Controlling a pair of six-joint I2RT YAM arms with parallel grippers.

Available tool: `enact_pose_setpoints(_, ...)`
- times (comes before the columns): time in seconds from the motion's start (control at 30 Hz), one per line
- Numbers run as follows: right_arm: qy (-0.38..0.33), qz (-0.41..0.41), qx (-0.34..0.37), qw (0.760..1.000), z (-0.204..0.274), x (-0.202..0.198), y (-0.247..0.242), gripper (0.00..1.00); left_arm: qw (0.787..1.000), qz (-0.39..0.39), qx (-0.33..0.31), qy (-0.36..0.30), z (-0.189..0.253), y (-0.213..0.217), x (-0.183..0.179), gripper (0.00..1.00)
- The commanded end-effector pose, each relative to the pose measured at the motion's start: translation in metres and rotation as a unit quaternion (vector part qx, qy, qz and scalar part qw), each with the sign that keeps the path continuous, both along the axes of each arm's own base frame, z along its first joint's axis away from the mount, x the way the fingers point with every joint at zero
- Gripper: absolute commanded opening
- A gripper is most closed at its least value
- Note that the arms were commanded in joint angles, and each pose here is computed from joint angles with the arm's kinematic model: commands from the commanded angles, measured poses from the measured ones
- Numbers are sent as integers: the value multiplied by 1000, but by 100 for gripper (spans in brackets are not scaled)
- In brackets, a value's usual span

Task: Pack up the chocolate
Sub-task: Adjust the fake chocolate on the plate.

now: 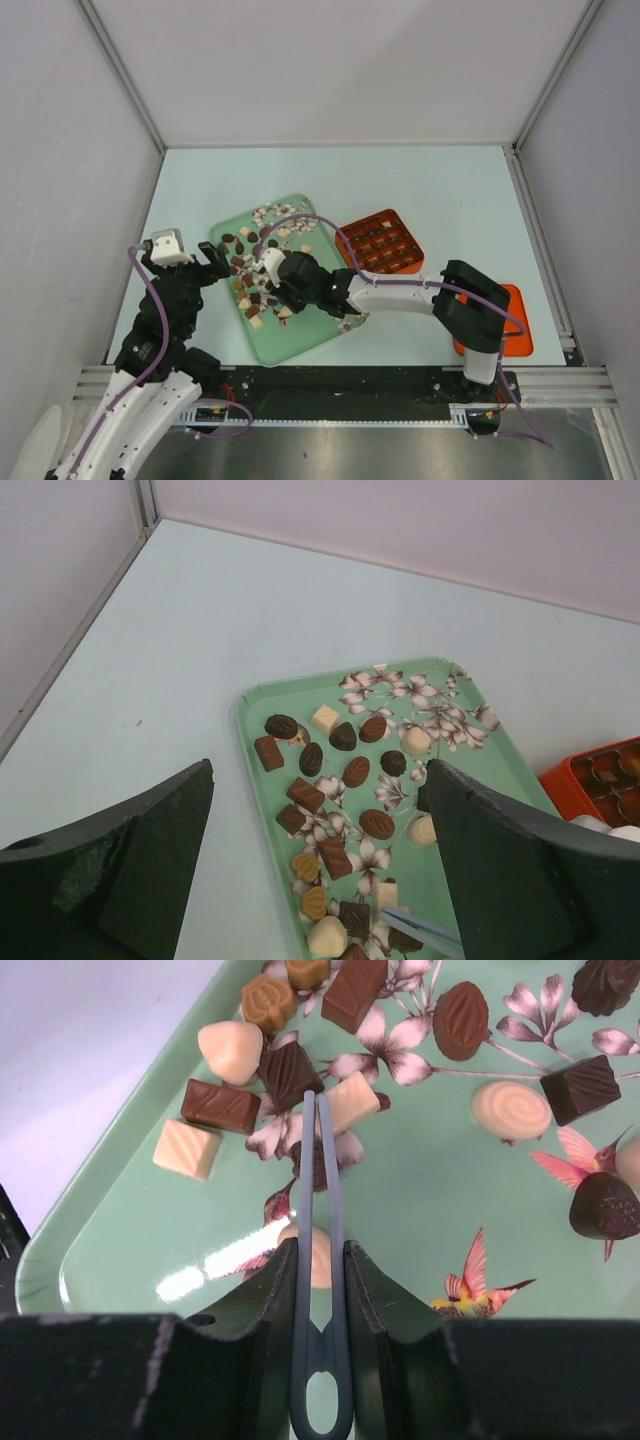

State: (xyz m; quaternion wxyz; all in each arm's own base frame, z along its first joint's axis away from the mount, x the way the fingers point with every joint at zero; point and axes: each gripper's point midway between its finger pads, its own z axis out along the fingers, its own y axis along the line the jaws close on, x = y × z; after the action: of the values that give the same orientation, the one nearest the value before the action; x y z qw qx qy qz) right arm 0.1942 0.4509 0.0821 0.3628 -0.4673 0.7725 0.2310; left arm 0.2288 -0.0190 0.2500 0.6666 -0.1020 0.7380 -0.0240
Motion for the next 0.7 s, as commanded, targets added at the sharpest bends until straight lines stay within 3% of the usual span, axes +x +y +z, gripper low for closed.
enact_pose_setpoints(0.0, -22, -5, -46, 999, 1, 8, -17, 22, 1000, 7, 7, -4, 2, 4, 1, 92)
enact_pose_setpoints(0.17, -65, -39, -101, 992, 8, 28, -49, 22, 1000, 8, 7, -4, 2, 4, 1, 92)
enact_pose_setpoints(0.5, -66, -95, -142, 983, 17, 55, -109, 22, 1000, 7, 7, -3, 1, 4, 1, 92)
enact_pose_setpoints(0.67, -63, -108, -106, 986, 35, 48, -111, 22, 1000, 5, 8, -2, 1, 3, 1, 92)
